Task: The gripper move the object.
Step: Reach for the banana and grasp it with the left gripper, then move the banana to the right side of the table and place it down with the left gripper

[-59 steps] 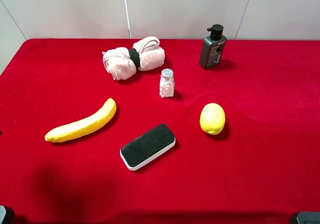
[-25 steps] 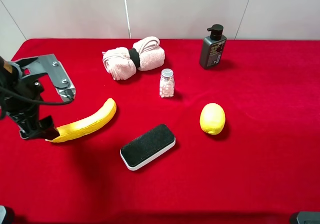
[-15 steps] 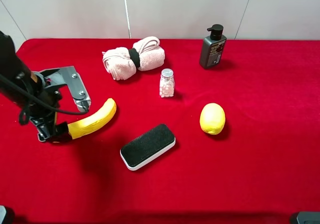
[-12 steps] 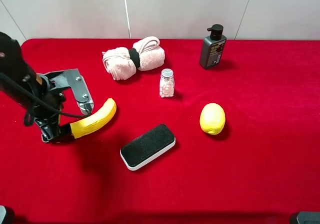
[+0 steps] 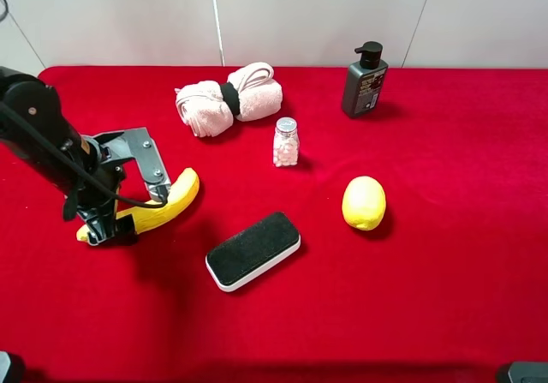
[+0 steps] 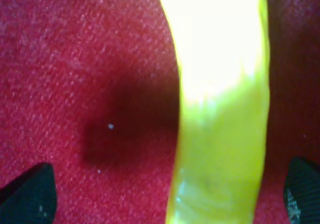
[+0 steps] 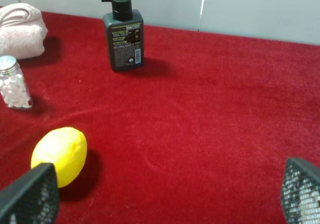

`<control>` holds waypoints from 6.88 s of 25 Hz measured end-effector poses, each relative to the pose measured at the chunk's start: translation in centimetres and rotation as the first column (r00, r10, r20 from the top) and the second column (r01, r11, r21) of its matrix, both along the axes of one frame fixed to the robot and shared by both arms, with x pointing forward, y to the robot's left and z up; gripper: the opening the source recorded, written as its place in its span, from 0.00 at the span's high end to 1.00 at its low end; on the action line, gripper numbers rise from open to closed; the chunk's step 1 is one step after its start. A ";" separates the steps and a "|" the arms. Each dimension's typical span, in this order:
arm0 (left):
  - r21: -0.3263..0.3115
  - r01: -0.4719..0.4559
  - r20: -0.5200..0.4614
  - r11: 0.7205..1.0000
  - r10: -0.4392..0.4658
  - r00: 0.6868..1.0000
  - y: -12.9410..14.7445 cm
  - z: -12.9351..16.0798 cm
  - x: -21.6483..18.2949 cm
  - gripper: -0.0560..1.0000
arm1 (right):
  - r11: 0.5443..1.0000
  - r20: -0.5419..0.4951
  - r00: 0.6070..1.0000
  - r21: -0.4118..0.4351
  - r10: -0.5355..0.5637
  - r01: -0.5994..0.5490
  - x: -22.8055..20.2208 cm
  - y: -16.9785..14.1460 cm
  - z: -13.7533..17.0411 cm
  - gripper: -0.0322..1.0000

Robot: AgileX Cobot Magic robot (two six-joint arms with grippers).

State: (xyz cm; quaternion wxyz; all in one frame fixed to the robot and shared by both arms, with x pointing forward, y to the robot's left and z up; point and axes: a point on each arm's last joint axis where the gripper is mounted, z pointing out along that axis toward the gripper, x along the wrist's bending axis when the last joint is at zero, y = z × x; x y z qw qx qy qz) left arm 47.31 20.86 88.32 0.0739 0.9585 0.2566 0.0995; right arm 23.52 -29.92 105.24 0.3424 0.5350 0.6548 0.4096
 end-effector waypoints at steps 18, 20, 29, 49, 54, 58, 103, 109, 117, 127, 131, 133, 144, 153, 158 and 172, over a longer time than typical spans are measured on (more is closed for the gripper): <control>0.008 0.032 0.003 0.999 -0.032 0.999 -0.1 -0.8 0.2 0.28 | 1.000 0.000 1.000 0.000 0.000 0.000 0.0 0.0 0.0 0.30; 0.008 0.032 0.003 0.999 -0.032 0.999 -0.1 -0.8 0.2 0.35 | 1.000 0.000 1.000 0.000 0.000 0.000 0.0 0.0 0.0 0.30; 0.008 0.034 0.004 0.999 -0.034 0.999 -0.1 -0.8 0.2 0.61 | 1.000 0.000 1.000 0.000 0.000 0.000 0.0 0.0 0.0 0.30; 0.038 0.036 -0.082 0.999 -0.033 0.996 -0.2 0.7 0.4 0.61 | 1.000 0.000 1.000 0.000 0.000 0.000 0.0 0.0 0.0 0.30; 0.056 0.025 -0.137 0.998 -0.017 0.990 -0.8 2.4 1.6 0.61 | 1.000 0.000 1.000 0.000 0.000 0.000 0.0 0.0 0.0 0.30; 0.068 0.036 -0.163 0.997 -0.025 0.986 -1.9 4.1 2.4 0.61 | 1.000 0.000 1.000 0.000 0.000 0.000 0.0 0.0 0.0 0.30; -0.052 0.239 -0.014 0.970 -0.240 0.971 -24.7 13.7 8.1 0.61 | 1.000 0.000 1.000 0.000 0.000 0.000 0.0 0.0 0.0 0.30; -0.055 0.265 -0.009 0.963 -0.266 0.964 -26.6 12.4 8.2 0.61 | 1.000 0.000 1.000 0.000 0.000 0.000 0.0 0.0 0.0 0.30; -0.087 0.306 0.044 0.948 -0.303 0.952 -28.9 10.4 8.1 0.61 | 1.000 0.000 1.000 0.000 0.000 0.000 0.0 0.0 0.0 0.30; -0.140 0.333 0.133 0.932 -0.316 0.939 -30.9 7.4 8.9 0.61 | 1.000 0.000 1.000 0.000 0.000 0.000 0.0 0.0 0.0 0.30; -0.154 0.337 0.158 0.929 -0.313 0.936 -31.5 5.8 9.3 0.61 | 1.000 0.000 1.000 0.000 0.000 0.000 0.0 0.0 0.0 0.30; -0.157 0.338 0.162 0.928 -0.313 0.936 -31.7 4.9 9.5 0.61 | 1.000 0.000 1.000 0.000 0.000 0.000 0.0 0.0 0.0 0.30; -0.186 0.334 0.177 0.924 -0.303 0.936 -32.5 2.3 10.0 0.61 | 1.000 -0.001 1.000 0.004 0.003 -0.003 0.0 0.0 0.0 0.30; -0.205 0.329 0.146 0.922 -0.304 0.941 -33.3 0.0 9.3 0.61 | 1.000 -0.001 1.000 0.006 0.004 -0.004 0.0 0.1 0.0 0.30; -0.215 0.335 0.165 0.917 -0.304 0.938 -33.6 -0.1 9.3 0.61 | 1.000 -0.001 1.000 0.006 0.004 -0.004 0.0 0.1 0.0 0.30; -0.219 0.339 0.174 0.915 -0.305 0.936 -33.7 -0.1 9.3 0.61 | 1.000 -0.001 1.000 0.006 0.004 -0.004 0.0 0.1 0.0 0.30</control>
